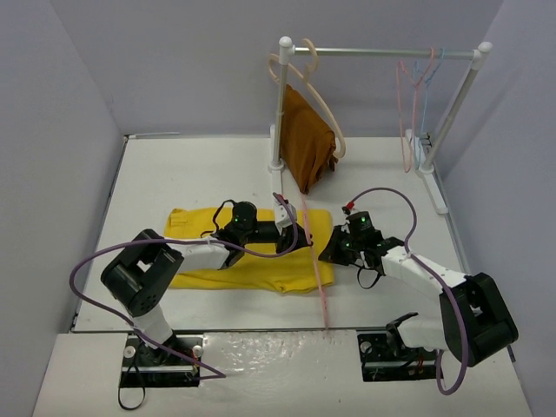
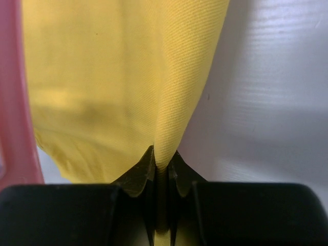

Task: Place the trousers on the hanger

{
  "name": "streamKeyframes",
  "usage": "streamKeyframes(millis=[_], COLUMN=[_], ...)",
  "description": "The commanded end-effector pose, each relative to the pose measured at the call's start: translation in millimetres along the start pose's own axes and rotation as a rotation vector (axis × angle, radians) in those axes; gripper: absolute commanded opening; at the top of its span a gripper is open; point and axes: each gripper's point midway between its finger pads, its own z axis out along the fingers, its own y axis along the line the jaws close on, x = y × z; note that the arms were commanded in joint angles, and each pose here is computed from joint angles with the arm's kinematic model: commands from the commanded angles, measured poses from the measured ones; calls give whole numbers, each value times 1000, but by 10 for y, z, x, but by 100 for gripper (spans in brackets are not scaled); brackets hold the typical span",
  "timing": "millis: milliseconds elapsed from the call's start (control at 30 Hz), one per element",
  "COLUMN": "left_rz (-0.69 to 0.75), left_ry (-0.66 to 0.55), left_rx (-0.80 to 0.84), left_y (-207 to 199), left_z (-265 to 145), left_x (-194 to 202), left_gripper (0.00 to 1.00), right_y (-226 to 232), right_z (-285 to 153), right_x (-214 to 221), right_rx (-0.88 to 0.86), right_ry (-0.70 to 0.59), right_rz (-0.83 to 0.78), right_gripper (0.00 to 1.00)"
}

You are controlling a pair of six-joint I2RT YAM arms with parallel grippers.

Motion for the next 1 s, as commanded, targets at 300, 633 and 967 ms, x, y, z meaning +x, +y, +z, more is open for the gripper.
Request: streamKeyframes(millis=[300, 633, 967], left_rz=[104, 127, 105], left_ry=[-45, -19, 3], left_rx=[102, 89, 90], left_y=[-120, -156, -123], left_z=[-164, -307, -288], left_x=[-697, -732, -584], left_gripper=[0, 0, 0], right_y=[445, 449, 630], right_z=[-601, -839, -1044], right_x=[-582, -631, -765], right_rx=[-50, -30, -67], right_ry=[-132, -170, -204], right_rz=[-227, -255, -283], right_gripper=[0, 0, 0])
